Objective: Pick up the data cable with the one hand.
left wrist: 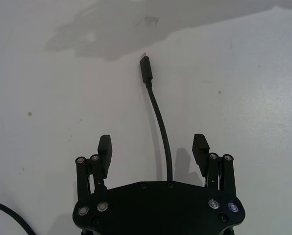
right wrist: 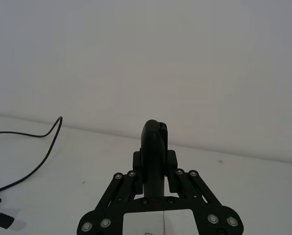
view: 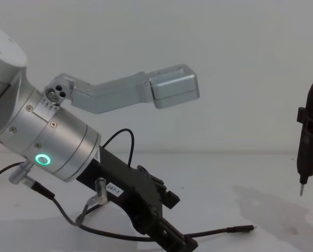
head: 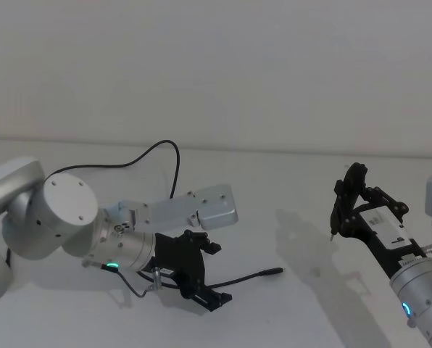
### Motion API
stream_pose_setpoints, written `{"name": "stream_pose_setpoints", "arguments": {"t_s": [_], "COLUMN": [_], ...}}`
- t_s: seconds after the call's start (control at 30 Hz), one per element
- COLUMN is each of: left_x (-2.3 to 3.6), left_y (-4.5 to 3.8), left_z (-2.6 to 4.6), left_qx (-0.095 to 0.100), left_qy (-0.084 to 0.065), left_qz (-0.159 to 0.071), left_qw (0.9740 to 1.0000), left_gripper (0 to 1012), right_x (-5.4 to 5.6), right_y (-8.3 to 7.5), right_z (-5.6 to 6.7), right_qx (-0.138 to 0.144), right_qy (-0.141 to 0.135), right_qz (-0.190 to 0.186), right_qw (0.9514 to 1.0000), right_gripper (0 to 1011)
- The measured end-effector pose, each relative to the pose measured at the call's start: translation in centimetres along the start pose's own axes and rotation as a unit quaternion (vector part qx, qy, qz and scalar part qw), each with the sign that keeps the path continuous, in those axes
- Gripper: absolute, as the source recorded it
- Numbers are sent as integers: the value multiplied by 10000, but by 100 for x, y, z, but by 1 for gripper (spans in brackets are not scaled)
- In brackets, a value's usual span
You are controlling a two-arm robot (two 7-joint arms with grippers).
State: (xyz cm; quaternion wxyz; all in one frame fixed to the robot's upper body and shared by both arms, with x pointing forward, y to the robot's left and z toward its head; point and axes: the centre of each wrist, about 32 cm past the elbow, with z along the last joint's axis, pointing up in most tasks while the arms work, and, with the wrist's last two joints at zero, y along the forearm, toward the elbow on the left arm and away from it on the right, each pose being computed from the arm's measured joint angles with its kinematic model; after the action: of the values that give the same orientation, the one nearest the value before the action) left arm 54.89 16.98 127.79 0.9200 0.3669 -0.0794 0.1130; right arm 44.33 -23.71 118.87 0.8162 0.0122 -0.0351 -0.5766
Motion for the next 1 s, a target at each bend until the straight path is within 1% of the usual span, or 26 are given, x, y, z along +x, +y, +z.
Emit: {"name": "stream_pose_setpoints", "arguments": {"t_s": [0.37, 0.63, 0.73, 0.77, 0.8, 0.87, 0.9, 1.0], "left_x": [-14, -14, -14, -13, -13, -13, -14, -15], "left_y": [-58, -68, -68, -67, -66, -65, -65, -64], "left_z": [-7, -9, -11, -12, -12, -14, -15, -15], "left_qx": [81, 94, 91, 88, 87, 82, 80, 73], "left_qy": [134, 164, 169, 173, 174, 178, 178, 179], "left_qz": [58, 77, 78, 79, 79, 79, 78, 78], "left_qw": [9999, 9998, 9998, 9998, 9998, 9998, 9998, 9998], "left_gripper": [1001, 993, 951, 910, 896, 833, 833, 728], "right_x": [0, 0, 0, 0, 0, 0, 0, 0], "right_y": [0, 0, 0, 0, 0, 0, 0, 0], "right_z": [0, 0, 0, 0, 0, 0, 0, 0], "right_qx": [0, 0, 0, 0, 0, 0, 0, 0], "right_qy": [0, 0, 0, 0, 0, 0, 0, 0], "right_qz": [0, 0, 0, 0, -1, 0, 0, 0], "right_qw": [10000, 10000, 10000, 10000, 10000, 10000, 10000, 10000], "right_gripper": [268, 268, 268, 268, 268, 268, 268, 268]}}
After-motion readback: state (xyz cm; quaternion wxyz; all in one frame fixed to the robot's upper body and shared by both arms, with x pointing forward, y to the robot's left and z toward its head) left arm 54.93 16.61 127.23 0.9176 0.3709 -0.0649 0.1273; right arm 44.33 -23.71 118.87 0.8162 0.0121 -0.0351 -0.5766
